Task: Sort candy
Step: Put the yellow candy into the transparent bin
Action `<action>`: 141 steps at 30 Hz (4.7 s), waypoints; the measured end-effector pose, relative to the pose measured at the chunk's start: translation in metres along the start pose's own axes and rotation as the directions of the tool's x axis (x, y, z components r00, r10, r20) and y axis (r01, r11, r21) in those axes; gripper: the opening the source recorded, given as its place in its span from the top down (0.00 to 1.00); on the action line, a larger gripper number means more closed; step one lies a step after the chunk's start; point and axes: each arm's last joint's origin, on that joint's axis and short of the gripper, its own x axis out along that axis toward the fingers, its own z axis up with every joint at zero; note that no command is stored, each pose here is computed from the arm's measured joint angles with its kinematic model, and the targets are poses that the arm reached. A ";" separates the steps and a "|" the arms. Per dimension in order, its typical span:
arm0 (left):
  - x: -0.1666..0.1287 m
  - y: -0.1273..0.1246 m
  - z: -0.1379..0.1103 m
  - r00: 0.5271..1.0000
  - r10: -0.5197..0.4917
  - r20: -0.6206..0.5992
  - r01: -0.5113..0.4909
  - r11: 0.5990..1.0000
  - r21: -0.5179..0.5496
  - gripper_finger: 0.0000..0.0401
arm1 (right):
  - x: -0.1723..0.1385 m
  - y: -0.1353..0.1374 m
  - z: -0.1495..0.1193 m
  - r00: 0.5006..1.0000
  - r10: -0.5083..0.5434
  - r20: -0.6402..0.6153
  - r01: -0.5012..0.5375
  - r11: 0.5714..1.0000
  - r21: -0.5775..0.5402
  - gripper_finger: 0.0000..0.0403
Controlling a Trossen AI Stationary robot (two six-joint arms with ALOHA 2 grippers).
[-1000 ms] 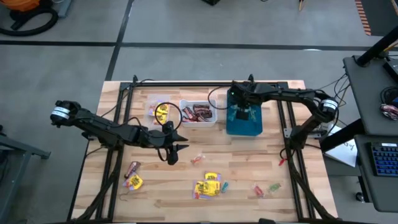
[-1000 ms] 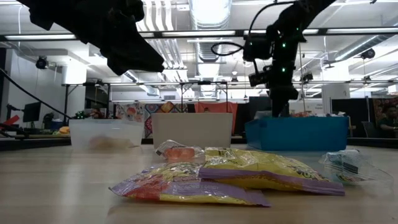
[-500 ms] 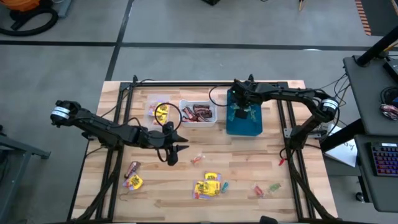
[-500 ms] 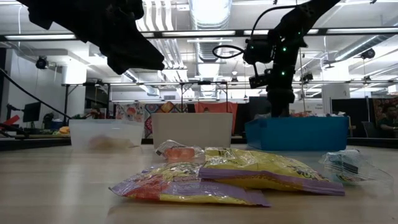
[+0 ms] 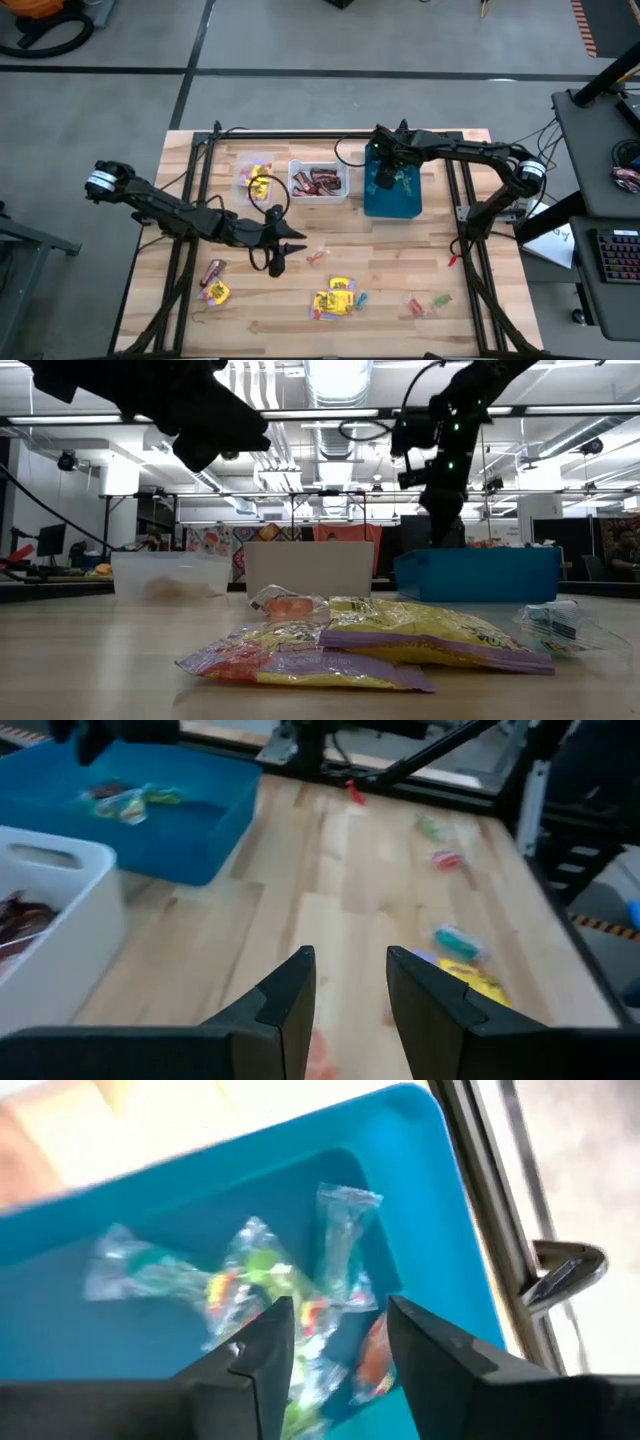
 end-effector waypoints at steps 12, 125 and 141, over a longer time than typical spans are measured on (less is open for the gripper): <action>0.027 -0.037 -0.030 0.994 -0.092 -0.058 0.095 0.994 0.054 0.73 | -0.076 0.063 -0.013 0.969 0.184 0.165 -0.187 0.982 0.006 0.64; -0.079 0.024 0.055 0.632 0.727 -0.269 -0.707 0.683 0.184 1.00 | -0.116 0.188 -0.077 0.890 0.336 0.309 -0.329 0.941 -0.076 0.66; -0.087 0.118 0.018 0.325 0.850 -0.414 -0.935 0.354 -0.007 1.00 | -0.105 0.192 -0.079 0.871 0.353 0.342 -0.360 0.932 -0.046 0.66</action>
